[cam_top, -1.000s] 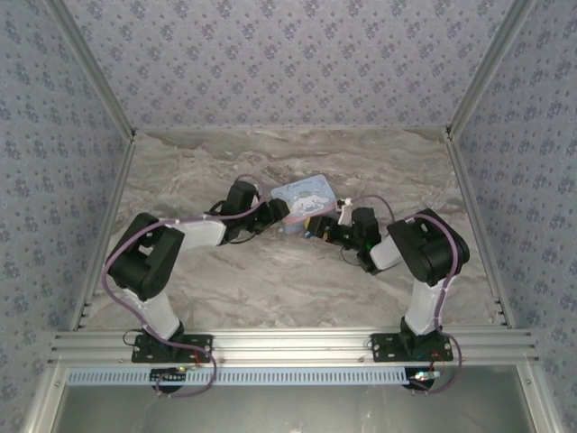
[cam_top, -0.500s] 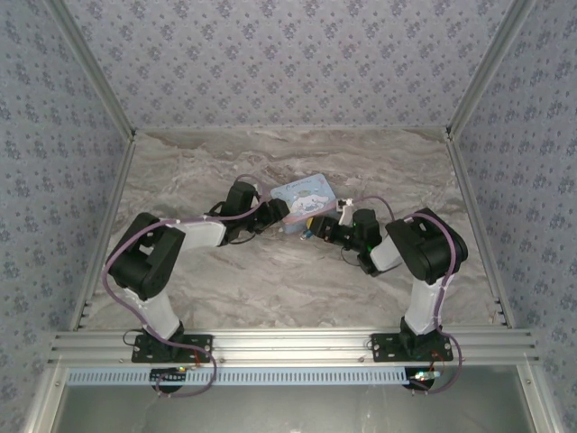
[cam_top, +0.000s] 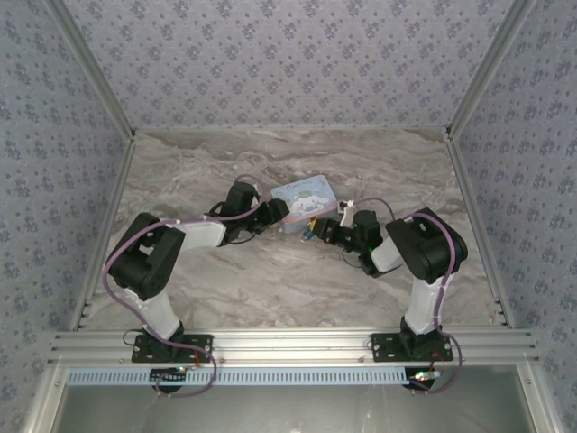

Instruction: Unlock a padlock with a key

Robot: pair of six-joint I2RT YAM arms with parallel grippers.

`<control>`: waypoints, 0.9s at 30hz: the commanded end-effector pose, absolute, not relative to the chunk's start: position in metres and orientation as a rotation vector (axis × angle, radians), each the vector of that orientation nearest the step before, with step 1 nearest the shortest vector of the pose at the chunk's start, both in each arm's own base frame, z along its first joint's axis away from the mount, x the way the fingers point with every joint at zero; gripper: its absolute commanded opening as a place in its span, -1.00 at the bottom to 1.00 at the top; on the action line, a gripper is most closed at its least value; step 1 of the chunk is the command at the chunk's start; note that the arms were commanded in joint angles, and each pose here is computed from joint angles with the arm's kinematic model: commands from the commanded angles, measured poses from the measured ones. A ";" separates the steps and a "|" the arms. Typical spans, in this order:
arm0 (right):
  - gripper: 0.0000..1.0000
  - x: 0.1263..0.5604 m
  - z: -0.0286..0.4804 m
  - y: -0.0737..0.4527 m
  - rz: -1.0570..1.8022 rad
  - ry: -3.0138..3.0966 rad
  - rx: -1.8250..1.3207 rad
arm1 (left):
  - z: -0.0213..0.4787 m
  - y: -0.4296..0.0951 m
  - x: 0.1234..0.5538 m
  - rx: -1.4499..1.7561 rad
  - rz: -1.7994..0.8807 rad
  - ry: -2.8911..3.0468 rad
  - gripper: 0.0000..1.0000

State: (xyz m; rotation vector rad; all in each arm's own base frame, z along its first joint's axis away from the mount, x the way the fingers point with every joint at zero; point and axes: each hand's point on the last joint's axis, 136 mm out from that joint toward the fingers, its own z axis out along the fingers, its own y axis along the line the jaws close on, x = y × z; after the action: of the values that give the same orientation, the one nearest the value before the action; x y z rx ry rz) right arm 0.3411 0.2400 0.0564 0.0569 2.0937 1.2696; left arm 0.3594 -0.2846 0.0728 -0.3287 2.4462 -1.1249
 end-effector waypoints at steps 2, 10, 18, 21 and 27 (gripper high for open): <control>-0.66 0.341 0.060 0.242 1.287 2.066 0.037 | 0.053 -0.277 0.353 -0.360 -1.074 2.502 0.33; -0.90 0.343 0.057 0.235 1.265 2.070 0.077 | 0.050 -0.274 0.352 -0.364 -1.057 2.506 0.33; -0.97 0.347 0.058 0.225 1.250 2.051 0.139 | 0.047 -0.271 0.351 -0.368 -1.039 2.513 0.33; -0.98 0.349 0.059 0.220 1.244 2.039 0.165 | 0.046 -0.271 0.351 -0.369 -1.038 2.513 0.33; -1.00 0.353 0.066 0.210 1.244 1.998 0.234 | 0.044 -0.270 0.349 -0.374 -1.034 2.516 0.33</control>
State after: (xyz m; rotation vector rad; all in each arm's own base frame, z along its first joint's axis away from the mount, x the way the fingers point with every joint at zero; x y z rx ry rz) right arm 0.3454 0.2215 0.0572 0.1658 2.0590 1.2594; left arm 0.3601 -0.2829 0.0714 -0.3327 2.4350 -1.1179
